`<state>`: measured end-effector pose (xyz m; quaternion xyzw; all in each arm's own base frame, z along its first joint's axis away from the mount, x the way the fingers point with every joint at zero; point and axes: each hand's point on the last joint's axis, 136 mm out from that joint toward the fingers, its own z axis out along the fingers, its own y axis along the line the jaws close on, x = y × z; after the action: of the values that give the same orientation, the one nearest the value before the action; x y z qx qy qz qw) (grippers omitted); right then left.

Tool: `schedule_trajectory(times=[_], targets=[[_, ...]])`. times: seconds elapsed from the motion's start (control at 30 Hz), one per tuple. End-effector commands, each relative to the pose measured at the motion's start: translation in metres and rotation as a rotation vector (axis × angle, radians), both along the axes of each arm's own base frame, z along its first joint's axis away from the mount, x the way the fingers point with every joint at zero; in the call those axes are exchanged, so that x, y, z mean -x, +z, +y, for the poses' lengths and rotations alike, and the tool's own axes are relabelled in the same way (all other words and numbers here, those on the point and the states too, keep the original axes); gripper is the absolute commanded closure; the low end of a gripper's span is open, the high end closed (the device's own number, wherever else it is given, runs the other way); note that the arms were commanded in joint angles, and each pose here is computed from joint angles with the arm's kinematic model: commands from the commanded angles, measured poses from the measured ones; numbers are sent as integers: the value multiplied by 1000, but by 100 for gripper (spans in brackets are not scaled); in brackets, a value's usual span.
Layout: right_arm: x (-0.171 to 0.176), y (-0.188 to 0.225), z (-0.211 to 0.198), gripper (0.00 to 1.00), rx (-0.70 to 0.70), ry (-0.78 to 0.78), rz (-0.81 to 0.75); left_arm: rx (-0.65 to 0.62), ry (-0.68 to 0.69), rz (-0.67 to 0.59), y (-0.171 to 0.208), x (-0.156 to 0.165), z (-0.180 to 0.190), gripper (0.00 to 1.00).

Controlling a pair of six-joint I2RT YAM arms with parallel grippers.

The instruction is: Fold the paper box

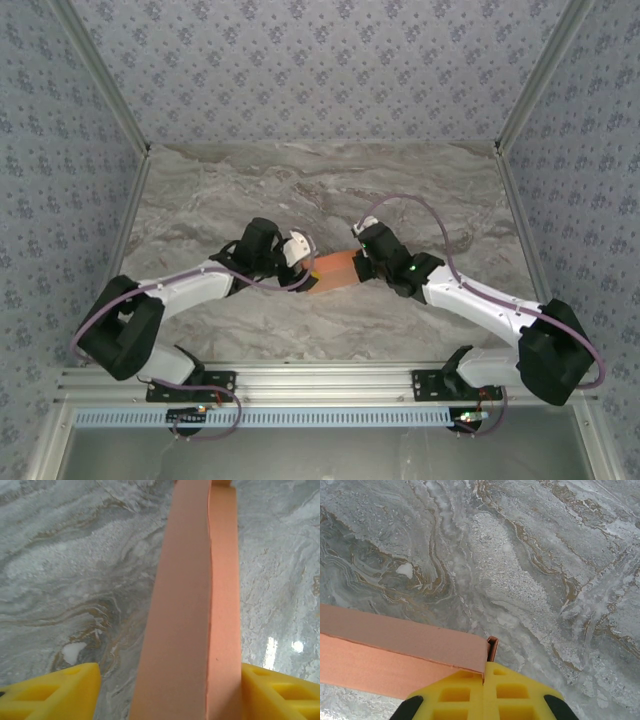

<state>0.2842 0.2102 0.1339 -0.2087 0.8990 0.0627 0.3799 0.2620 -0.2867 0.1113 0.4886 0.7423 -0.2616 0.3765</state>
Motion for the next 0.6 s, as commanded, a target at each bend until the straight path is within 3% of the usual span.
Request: schedule_trajectory(times=[0.0, 0.27, 0.37, 0.57], targets=[[5, -2, -4, 96, 41, -13, 29, 3, 60, 12, 12, 0, 9, 29], [6, 4, -3, 96, 49, -13, 16, 15, 239, 76, 30, 3, 34, 29], [7, 5, -4, 96, 53, -16, 13, 20, 313, 95, 34, 4, 45, 36], [7, 6, -4, 96, 54, -17, 8, 7, 323, 158, 33, 19, 48, 51]])
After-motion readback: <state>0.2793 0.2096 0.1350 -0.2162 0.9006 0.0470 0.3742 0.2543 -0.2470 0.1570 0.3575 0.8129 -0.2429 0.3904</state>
